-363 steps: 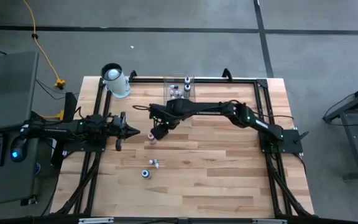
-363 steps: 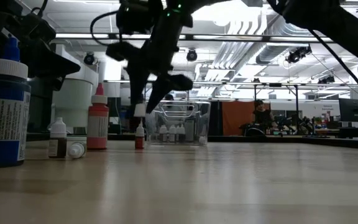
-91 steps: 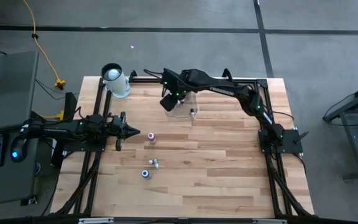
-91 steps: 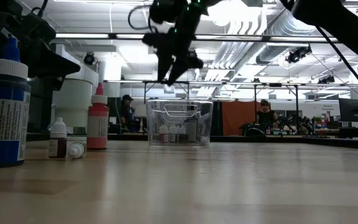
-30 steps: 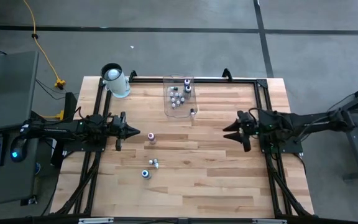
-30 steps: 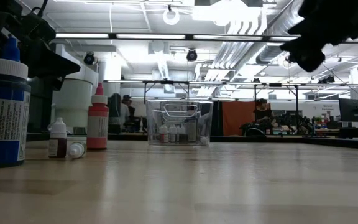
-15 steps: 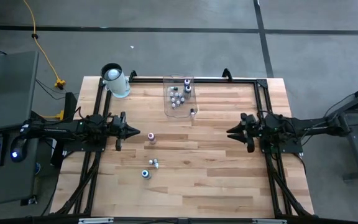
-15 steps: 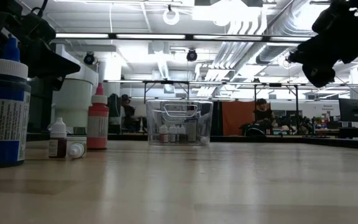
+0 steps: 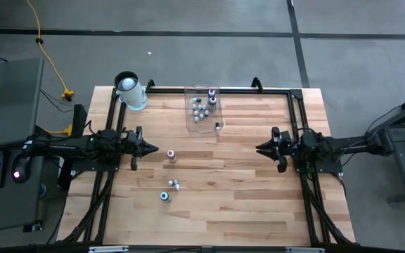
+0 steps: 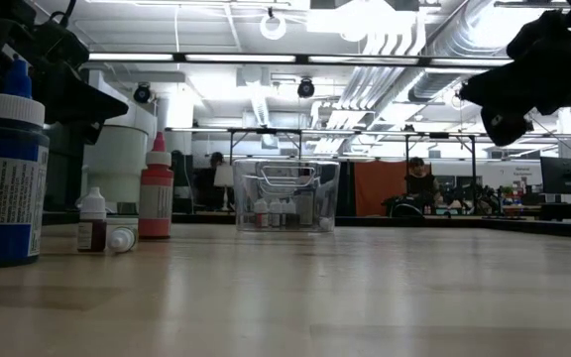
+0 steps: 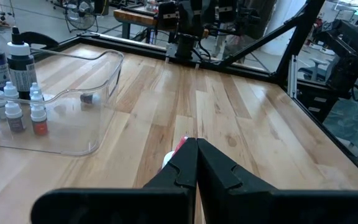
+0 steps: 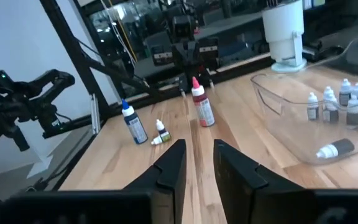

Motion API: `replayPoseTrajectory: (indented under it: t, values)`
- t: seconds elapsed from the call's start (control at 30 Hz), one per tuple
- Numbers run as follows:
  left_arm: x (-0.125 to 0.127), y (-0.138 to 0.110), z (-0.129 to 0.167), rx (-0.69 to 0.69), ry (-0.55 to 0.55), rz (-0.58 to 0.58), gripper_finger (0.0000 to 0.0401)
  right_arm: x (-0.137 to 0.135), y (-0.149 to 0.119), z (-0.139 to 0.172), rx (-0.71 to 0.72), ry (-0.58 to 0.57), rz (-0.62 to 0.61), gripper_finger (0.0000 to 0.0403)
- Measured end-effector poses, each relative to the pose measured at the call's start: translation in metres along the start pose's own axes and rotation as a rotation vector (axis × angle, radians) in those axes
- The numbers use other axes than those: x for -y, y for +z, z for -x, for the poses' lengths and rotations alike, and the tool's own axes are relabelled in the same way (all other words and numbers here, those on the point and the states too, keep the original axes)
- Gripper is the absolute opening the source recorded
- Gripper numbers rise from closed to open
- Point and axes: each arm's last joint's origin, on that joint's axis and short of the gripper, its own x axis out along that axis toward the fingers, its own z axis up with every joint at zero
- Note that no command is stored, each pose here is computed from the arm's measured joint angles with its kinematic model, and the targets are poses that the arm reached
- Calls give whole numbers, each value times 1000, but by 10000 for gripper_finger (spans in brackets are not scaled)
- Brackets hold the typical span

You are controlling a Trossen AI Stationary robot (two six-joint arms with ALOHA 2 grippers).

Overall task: Pick & Place food coloring
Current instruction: Put the small violet food coloring bottle into the container

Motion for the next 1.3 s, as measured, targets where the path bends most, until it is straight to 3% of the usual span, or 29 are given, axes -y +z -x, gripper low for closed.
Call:
replayPoseTrajectory:
  t: [0.23, 0.4, 0.57, 0.9, 1.3]
  values:
    - [0, 0, 0, -1, 0, 0, 1, 2, -2, 0, 16, -22, 54, 51]
    - [0, 0, 0, -1, 0, 0, 1, 5, -6, 0, -9, -109, 121, 35]
    - [0, 0, 0, -1, 0, 0, 1, 9, -14, 1, -89, -162, 62, 25]
    - [0, 0, 0, -1, 0, 0, 1, 6, -19, 1, -177, -31, 121, 27]
    - [0, 0, 0, -1, 0, 0, 1, 6, -20, 1, -178, -27, 122, 30]
